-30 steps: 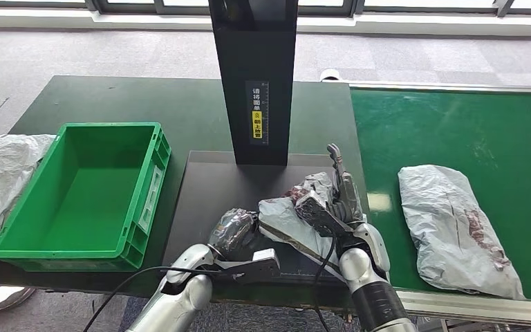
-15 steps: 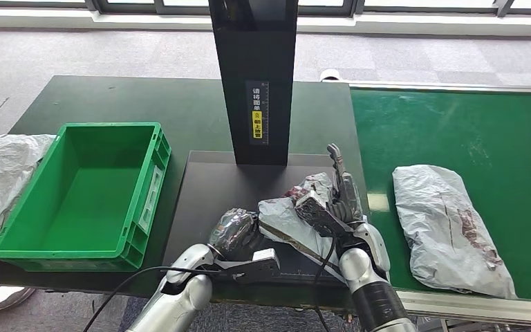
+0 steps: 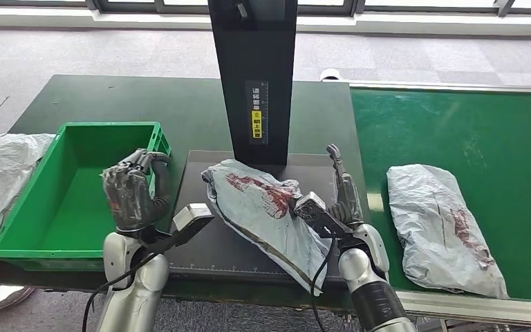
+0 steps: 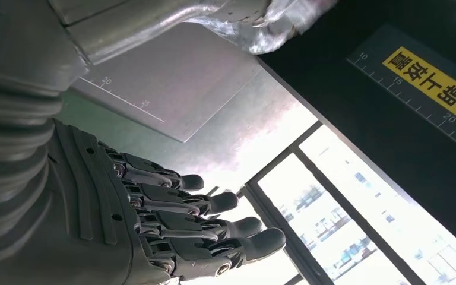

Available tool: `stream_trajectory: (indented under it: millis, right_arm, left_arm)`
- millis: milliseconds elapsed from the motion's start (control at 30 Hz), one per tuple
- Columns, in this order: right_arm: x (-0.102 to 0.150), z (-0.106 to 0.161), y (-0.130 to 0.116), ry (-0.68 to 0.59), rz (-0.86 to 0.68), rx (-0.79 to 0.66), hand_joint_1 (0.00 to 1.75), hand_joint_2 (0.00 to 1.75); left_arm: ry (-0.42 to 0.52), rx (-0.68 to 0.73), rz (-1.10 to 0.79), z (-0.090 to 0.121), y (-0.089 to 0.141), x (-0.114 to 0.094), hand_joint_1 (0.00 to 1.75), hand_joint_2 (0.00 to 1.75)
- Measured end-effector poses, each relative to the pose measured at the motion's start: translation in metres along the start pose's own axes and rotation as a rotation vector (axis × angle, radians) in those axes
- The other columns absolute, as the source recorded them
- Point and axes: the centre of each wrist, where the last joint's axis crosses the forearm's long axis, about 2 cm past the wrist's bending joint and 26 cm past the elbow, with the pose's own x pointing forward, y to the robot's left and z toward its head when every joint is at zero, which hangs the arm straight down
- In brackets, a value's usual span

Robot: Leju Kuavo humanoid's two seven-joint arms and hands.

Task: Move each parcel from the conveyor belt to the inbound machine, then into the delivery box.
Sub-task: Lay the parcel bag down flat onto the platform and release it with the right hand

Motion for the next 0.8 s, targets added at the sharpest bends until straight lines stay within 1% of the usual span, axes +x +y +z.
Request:
stream_trajectory:
  millis: [67,133,267,467,800]
  right_arm:
    - [0.000,-0.001,0.000,-0.001,-0.001,0.002,0.00,1.75]
    - [-0.001,-0.002,0.000,-0.002,-0.001,0.002,0.00,1.75]
    - [0.000,-0.003,0.001,-0.001,-0.003,0.006,0.00,1.75]
    - [0.000,-0.003,0.003,0.002,-0.006,0.009,0.00,1.75]
    - [0.000,-0.003,0.004,0.004,-0.008,0.012,0.00,1.75]
  left_arm:
    - [-0.002,0.074,-0.050,-0.011,0.019,-0.008,1.75,1.75]
    - [0.001,0.125,-0.083,-0.017,0.032,-0.013,1.75,1.75]
    - [0.003,0.182,-0.119,-0.023,0.048,-0.018,1.75,1.75]
    - [0.004,0.216,-0.140,-0.026,0.057,-0.021,1.75,1.75]
    - [0.007,0.227,-0.151,-0.026,0.062,-0.023,1.75,1.75]
